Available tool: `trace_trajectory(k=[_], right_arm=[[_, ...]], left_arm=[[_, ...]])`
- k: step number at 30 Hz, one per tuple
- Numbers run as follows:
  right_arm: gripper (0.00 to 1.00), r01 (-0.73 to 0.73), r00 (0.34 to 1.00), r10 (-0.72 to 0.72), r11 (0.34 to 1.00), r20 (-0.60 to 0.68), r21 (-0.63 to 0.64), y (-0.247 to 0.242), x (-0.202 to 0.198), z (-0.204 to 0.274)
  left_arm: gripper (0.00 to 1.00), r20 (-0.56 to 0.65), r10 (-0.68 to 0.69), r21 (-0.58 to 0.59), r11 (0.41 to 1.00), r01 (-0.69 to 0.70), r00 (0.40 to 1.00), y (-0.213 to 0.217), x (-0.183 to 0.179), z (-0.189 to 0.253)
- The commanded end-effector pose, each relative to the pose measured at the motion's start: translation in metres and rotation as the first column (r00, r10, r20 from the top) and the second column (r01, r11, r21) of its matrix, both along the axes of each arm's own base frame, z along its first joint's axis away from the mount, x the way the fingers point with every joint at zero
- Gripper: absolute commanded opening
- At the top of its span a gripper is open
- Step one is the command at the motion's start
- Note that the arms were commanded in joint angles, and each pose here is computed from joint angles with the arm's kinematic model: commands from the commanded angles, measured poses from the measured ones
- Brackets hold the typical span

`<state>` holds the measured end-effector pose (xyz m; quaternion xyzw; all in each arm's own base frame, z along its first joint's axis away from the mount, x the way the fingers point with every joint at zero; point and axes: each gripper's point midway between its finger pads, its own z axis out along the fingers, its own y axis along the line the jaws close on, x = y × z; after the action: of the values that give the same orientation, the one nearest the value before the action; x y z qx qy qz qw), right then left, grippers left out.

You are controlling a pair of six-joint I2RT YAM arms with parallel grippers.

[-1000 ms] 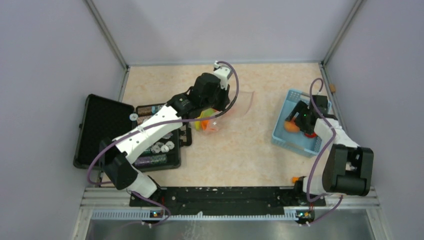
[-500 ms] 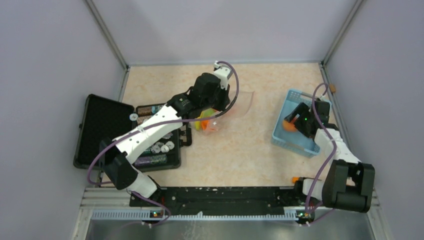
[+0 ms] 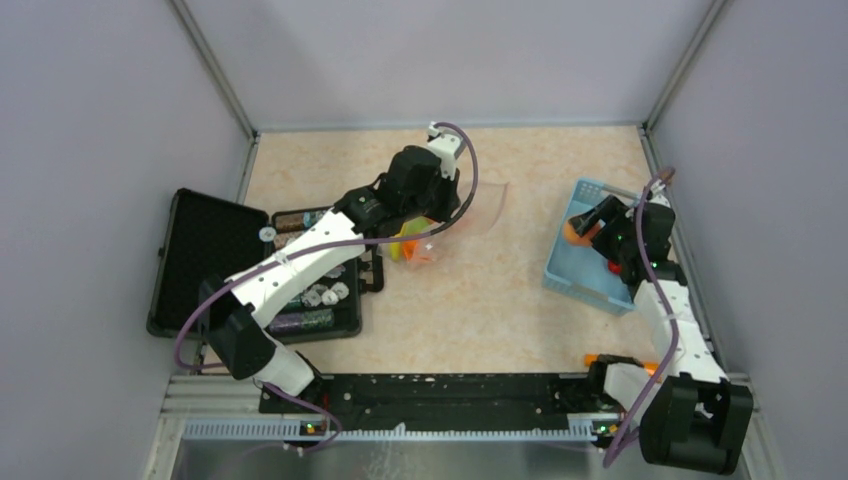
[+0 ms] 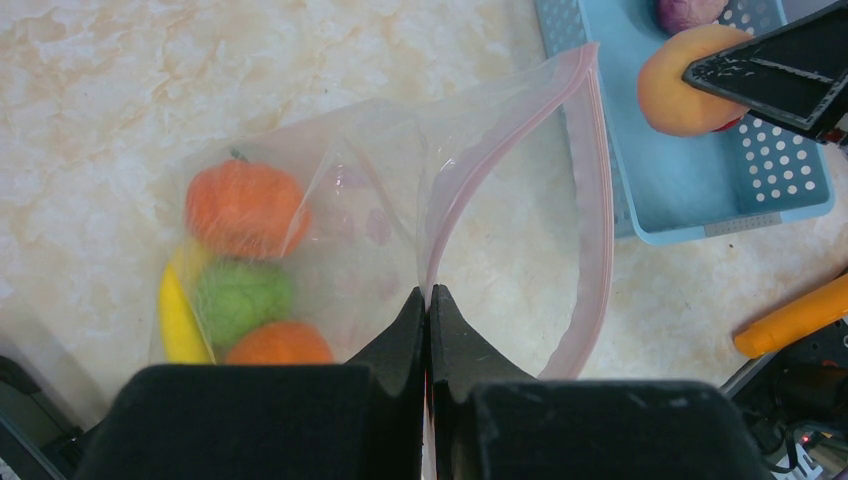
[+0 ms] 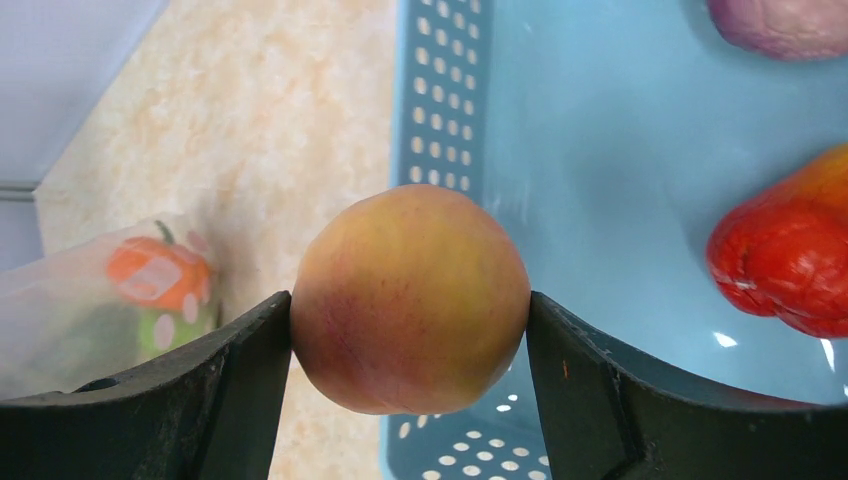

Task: Place the food in the zip-top bag and seal the zipper
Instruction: Pick up the fake fruit from the bin, then place the fake fruit in the zipper food storage bag.

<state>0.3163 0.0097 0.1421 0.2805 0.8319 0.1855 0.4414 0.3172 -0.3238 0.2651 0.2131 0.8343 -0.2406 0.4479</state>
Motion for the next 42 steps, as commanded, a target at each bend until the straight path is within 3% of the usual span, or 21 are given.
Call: trace_trajectory(k=[1,8,20,24,42], right_arm=[[0.54,-0.137,0.971,0.133,0.991,0.199,0.006,0.023,0.012,0.060],[0.56,-0.426,0.815,0.374,0.905,0.444,0.019,0.073,0.002,0.131],[0.58,-0.675,0.564,0.609,0.729,0.557,-0.114,0.158,-0.024,0.180],[0.58,-0.682,0.543,0.662,0.707,0.517,-0.188,0.182,-0.026,0.178],[0.59,-0.596,0.634,0.691,0.723,0.347,-0.349,0.211,0.000,0.138]], left_arm=[[0.00,0.038,0.005,-0.049,0.999,-0.003,0.999,-0.006,0.007,0.020],[0.00,0.037,0.008,-0.050,0.999,-0.006,0.999,-0.007,0.008,0.020],[0.00,0.023,0.021,-0.037,0.999,-0.021,1.000,-0.009,0.013,0.014],[0.00,0.025,0.021,-0.039,0.999,-0.020,0.999,-0.010,0.013,0.016],[0.00,0.010,-0.111,-0.075,0.991,0.112,0.994,-0.026,-0.007,0.021]])
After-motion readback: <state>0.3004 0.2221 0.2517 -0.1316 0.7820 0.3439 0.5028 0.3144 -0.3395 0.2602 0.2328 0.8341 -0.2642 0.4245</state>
